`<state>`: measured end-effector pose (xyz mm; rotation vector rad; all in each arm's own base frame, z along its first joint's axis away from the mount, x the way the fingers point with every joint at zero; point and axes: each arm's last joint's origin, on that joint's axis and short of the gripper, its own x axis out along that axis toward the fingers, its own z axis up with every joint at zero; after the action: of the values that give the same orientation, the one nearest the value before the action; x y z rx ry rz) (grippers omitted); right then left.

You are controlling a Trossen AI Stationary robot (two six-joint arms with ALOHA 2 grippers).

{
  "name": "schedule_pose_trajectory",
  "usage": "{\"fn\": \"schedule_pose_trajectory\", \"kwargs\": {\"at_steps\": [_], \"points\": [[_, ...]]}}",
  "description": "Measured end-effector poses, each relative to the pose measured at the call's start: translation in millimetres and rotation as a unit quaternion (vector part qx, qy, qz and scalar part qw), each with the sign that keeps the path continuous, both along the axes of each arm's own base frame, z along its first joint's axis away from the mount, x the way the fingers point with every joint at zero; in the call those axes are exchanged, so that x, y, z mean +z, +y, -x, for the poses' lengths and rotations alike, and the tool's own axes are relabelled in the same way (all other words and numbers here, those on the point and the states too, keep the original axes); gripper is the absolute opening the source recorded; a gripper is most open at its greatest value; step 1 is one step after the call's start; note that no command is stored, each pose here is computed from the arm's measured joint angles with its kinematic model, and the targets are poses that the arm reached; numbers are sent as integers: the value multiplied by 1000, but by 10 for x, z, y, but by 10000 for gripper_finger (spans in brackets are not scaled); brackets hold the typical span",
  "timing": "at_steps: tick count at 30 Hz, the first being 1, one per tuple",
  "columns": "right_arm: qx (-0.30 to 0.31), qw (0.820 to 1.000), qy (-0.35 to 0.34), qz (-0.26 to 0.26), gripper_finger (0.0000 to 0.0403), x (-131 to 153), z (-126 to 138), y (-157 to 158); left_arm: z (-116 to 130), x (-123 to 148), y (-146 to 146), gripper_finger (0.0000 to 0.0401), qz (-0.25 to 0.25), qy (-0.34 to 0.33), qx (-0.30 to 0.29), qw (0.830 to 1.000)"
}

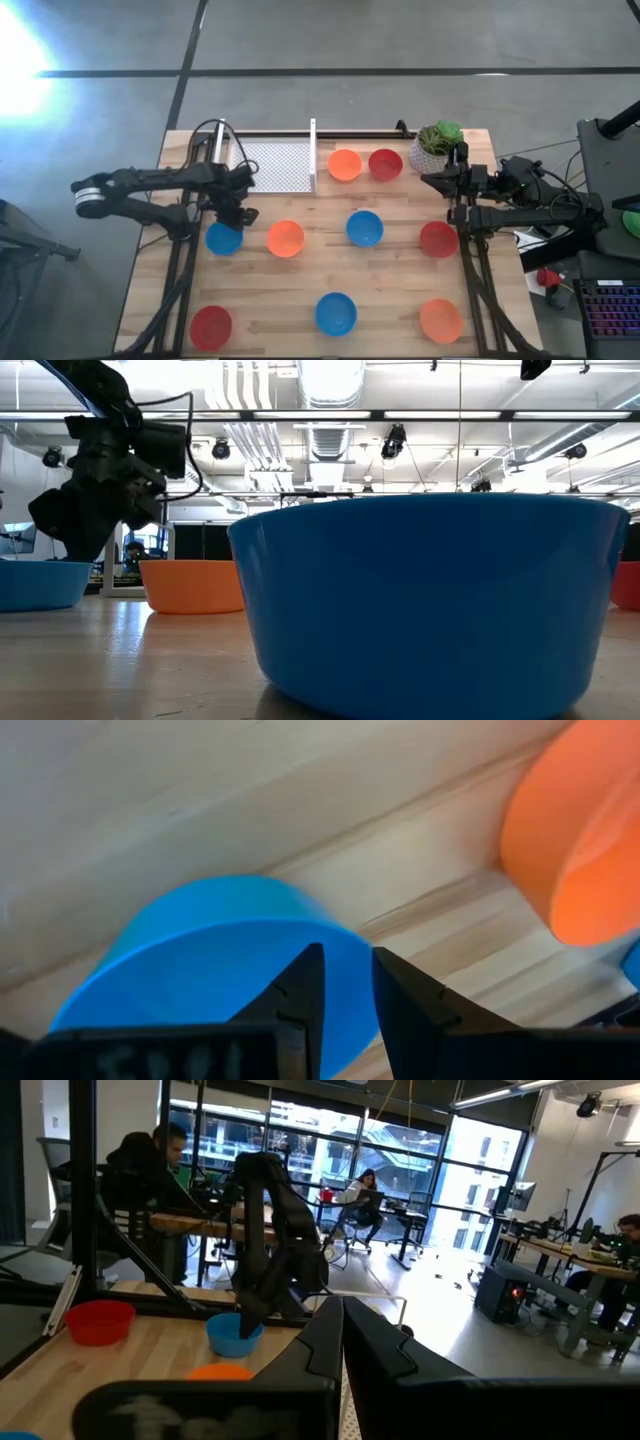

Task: Pick & Place Mini bowls
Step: Put the left blue bowl on the shelf

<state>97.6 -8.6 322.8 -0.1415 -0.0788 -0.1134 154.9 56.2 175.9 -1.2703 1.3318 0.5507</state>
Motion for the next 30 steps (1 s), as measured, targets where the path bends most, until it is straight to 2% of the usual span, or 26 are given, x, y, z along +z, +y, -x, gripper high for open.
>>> {"fn": "schedule_pose_trajectory", "kwargs": {"at_steps": [10,16,30], "points": [[0,1000,0,1,8,0,0,0,-62,-97,17,78,29,24,17,999],[0,1000,0,1,8,0,0,0,-69,-81,-4,78,68,5,10,998],[0,1000,0,2,8,0,0,0,-92,-80,-51,78,22,4,-25,999]]}}
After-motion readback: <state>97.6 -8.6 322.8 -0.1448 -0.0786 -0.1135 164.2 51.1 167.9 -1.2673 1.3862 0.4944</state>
